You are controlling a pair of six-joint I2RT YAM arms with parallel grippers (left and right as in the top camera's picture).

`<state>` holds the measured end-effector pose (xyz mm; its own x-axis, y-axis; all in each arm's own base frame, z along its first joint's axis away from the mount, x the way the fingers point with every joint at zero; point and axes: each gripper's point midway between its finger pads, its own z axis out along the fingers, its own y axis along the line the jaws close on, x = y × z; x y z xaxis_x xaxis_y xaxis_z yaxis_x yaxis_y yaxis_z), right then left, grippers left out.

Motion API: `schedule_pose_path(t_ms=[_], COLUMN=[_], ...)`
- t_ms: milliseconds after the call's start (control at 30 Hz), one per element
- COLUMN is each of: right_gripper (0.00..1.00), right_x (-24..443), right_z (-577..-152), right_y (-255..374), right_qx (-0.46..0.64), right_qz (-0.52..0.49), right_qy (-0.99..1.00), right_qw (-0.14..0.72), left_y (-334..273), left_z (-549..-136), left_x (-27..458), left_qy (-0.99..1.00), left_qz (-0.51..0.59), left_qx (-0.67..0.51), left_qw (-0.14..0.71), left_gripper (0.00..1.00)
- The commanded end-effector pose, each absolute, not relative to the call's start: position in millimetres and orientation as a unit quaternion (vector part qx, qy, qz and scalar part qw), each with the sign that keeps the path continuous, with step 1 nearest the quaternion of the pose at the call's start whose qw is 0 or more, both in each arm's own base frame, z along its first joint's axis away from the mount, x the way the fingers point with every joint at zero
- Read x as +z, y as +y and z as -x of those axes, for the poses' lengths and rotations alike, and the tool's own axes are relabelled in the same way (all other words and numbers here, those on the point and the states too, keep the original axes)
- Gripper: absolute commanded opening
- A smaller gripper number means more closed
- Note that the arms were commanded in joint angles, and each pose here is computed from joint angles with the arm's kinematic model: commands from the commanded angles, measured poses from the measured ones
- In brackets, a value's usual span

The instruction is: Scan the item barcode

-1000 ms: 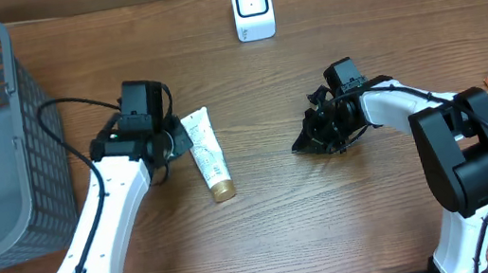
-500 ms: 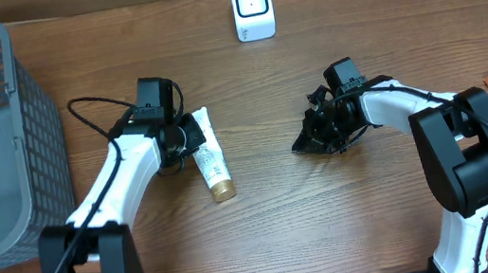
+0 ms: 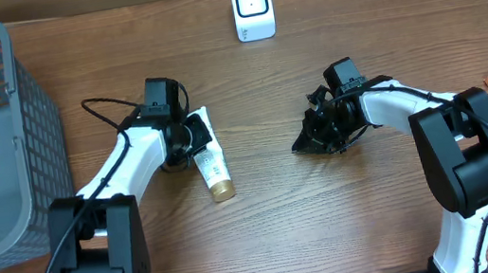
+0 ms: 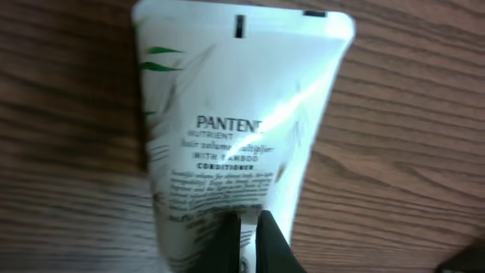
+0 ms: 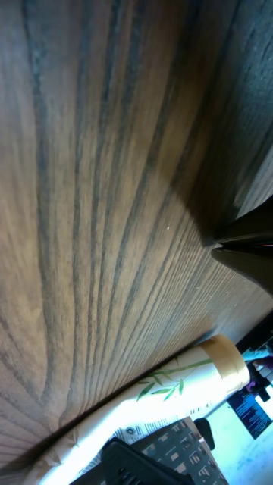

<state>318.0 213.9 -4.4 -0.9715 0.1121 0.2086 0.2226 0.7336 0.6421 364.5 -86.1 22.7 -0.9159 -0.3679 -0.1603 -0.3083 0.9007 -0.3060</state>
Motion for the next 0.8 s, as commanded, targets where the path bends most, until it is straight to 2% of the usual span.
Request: schedule_pose_path(t_ms=[0,200,300,367,467,500,567,633,767], right_gripper=[0.04,0.04,0.05,0.12,0.47,0.55,0.58,0.60,0.69], right_x=[-32.8,-32.7,-32.5,-30.4,-23.4,-20.3,-15.4,-10.8,-0.9], right_z=[-309.5,-309.7,-310.3,-310.5,-308.6,-307.1,-304.1,-299.9,-282.6], right_y=[193.4,193.4,193.8,196.6,204.4,207.6,212.7,220.0,245.5], right_qx=[-0.283,-0.283,-0.284,-0.294,-0.322,-0.334,-0.351,-0.366,-0.398], right_qz=[0.103,0.103,0.096,0.083,0.055,0.046,0.045,0.035,-0.022], right_qy=[-0.951,-0.950,-0.951,-0.949,-0.942,-0.938,-0.931,-0.926,-0.911], right_qw=[0.078,0.077,0.074,0.072,0.073,0.076,0.086,0.092,0.104], left_y=[-82.7,-83.6,-87.8,-87.5,-82.5,-79.2,-67.7,-55.8,-35.1], left_z=[-348.4,-349.3,-355.4,-361.7,-371.6,-372.7,-371.9,-367.2,-356.5], left_x=[-7.1,-2.7,18.8,42.1,94.8,108.9,143.3,164.6,168.7], left_qy=[0.973,0.972,0.969,0.966,0.960,0.957,0.951,0.946,0.947], left_qz=[0.189,0.188,0.184,0.181,0.172,0.172,0.171,0.171,0.179], left_qx=[-0.120,-0.123,-0.140,-0.146,-0.145,-0.140,-0.119,-0.096,-0.048], left_qw=[0.063,0.064,0.085,0.110,0.169,0.186,0.228,0.259,0.262], left_gripper=[0.04,0.04,0.04,0.04,0.04,0.04,0.06,0.13,0.13])
